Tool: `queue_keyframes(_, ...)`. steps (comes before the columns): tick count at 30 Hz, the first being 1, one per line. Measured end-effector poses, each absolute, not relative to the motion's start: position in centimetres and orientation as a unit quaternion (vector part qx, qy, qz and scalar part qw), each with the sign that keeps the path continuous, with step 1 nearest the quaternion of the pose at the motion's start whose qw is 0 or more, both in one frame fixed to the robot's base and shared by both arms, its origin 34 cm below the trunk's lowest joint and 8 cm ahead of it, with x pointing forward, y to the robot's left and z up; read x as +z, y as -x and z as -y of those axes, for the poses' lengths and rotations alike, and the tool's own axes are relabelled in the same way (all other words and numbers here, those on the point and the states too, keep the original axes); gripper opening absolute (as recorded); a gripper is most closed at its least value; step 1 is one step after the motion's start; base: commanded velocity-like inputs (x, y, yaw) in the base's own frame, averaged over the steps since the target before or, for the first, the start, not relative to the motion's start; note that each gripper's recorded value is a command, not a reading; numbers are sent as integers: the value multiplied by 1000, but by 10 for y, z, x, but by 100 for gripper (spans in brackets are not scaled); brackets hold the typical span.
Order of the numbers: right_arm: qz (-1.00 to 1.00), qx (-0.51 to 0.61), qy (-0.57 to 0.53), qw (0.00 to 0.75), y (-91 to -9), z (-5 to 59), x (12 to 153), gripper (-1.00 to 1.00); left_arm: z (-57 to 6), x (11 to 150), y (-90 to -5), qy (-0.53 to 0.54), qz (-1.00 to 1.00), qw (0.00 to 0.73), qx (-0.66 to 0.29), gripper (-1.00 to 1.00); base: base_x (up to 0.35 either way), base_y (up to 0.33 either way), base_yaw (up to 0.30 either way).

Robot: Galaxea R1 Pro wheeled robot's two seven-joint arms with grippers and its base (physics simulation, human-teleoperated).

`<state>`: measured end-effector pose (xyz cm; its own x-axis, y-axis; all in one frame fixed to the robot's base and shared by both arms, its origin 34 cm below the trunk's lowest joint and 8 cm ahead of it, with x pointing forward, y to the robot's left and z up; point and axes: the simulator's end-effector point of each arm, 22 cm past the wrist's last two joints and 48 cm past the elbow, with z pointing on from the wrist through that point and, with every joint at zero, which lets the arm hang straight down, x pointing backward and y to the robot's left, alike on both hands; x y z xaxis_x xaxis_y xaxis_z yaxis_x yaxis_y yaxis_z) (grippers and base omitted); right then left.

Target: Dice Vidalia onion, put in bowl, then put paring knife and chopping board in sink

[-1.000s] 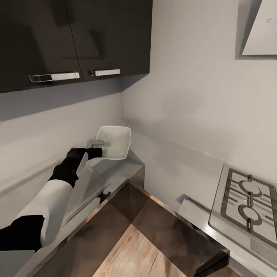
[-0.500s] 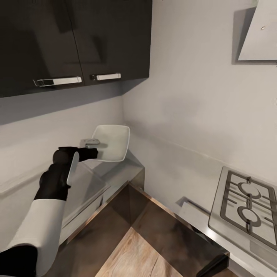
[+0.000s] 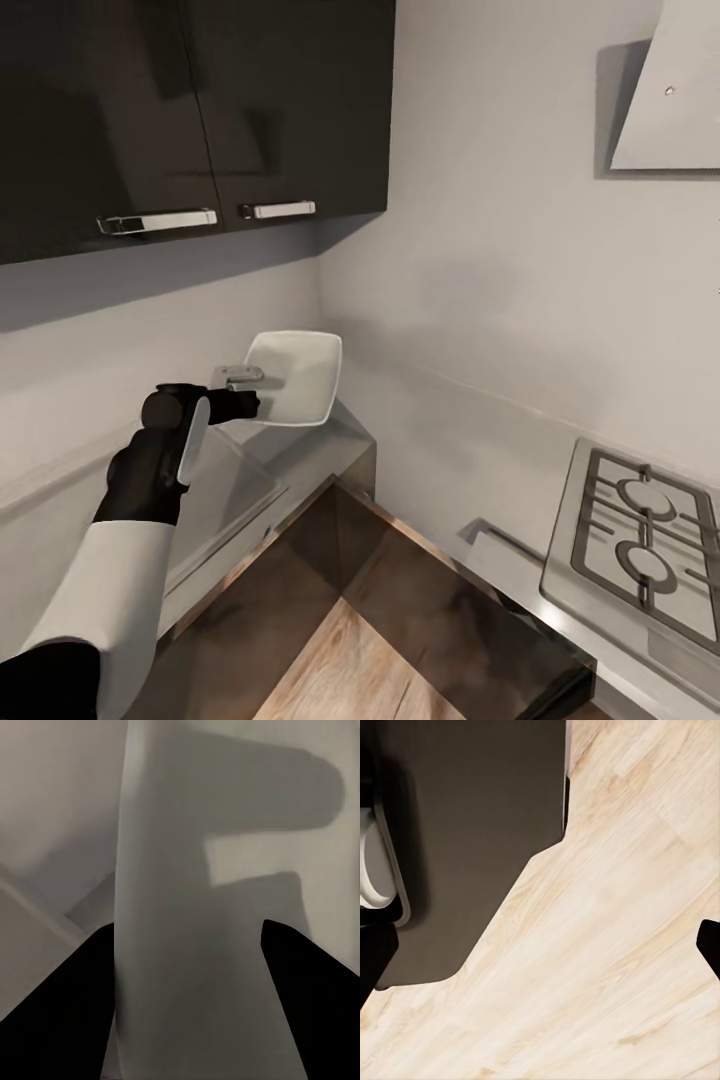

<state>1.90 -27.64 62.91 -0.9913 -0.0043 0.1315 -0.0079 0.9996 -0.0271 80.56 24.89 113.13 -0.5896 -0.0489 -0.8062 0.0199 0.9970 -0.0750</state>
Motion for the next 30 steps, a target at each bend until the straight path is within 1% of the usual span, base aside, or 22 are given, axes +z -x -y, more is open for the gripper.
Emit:
queue_keyframes(7,998,14,-3,61,-22,276,628,100,-244,1095,-799,7,-911,411,-41,-100,0,0,0)
queue_keyframes(30,999,14,-3,48,-32,276,626,100,-242,1102,-795,6,-911,411,-43,-100,0,0,0)
